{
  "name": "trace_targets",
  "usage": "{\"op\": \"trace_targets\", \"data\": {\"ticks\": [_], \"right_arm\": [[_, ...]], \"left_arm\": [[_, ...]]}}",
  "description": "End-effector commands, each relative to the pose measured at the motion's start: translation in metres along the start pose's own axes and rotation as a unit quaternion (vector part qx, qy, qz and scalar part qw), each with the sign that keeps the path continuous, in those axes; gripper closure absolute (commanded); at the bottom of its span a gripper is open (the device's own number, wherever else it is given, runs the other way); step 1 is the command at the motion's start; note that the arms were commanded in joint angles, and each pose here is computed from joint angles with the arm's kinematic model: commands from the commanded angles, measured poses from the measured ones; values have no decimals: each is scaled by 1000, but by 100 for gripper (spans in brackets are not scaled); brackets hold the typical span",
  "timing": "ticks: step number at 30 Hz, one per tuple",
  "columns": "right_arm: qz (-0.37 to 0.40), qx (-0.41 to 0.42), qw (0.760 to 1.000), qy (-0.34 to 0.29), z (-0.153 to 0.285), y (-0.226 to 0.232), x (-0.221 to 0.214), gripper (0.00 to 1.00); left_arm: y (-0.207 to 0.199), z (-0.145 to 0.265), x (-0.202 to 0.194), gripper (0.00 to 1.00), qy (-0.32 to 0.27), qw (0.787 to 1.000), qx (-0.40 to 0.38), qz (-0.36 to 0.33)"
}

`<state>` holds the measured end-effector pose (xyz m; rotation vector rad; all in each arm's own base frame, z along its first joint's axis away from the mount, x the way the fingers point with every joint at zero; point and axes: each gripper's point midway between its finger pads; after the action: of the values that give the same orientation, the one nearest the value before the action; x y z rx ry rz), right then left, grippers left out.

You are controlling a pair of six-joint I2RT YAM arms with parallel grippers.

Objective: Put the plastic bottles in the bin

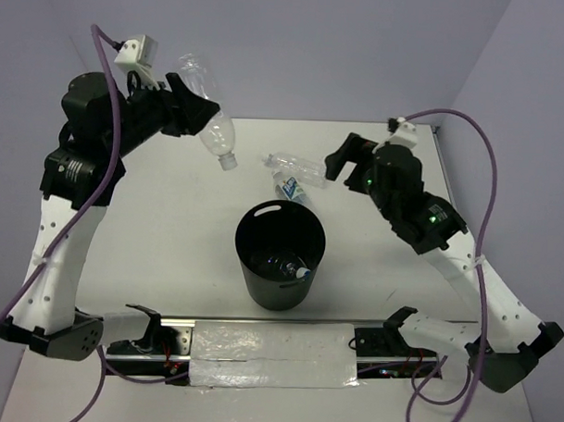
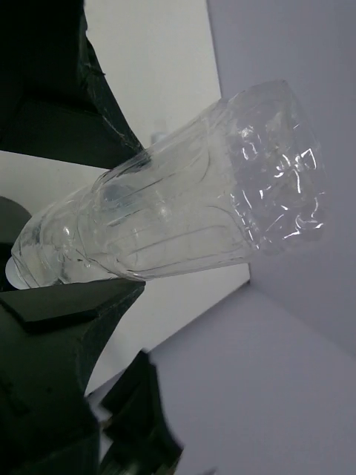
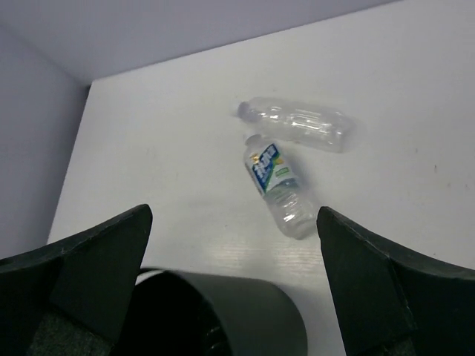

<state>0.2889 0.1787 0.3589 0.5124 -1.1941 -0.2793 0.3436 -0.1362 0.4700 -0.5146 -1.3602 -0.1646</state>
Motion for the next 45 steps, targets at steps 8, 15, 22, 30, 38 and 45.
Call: {"op": "trace_targets", "data": {"ticks": [8,15,22,30,38,45], "right_arm": [[-125,-32,986,105,-22,-55,-30,0],[-145,-29,988,50,-19,-67,-21,0],[-128,-88,986,64,-28,-91,-34,0],[-78,-132,981,116,-76,-106,-55,0],[-62,-115,968,215,-139,-100,-94,0],[-21,-87,947,309,-172,-101,-137,0]], "left_arm": [[-132,2,-69,50,78,979,-169,-85],[-146,-2,-122,48,84,979,-162,-91],[-137,-1,-156,26,117,976,-153,-103],[-127,7,-139,1,107,979,-127,-122],[-97,-2,-62,1,38,989,3,-142],[-19,0,-11,1,-16,975,211,-62]]}}
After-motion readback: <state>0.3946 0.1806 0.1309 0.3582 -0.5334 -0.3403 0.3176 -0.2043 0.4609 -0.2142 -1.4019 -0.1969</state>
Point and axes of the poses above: each gripper's point midway between its finger pads, its own z axis back along the fingers, its own y axis along the line the jaws close on, x = y × z, and after that the axes turned 8 degrees about -z, right-handed
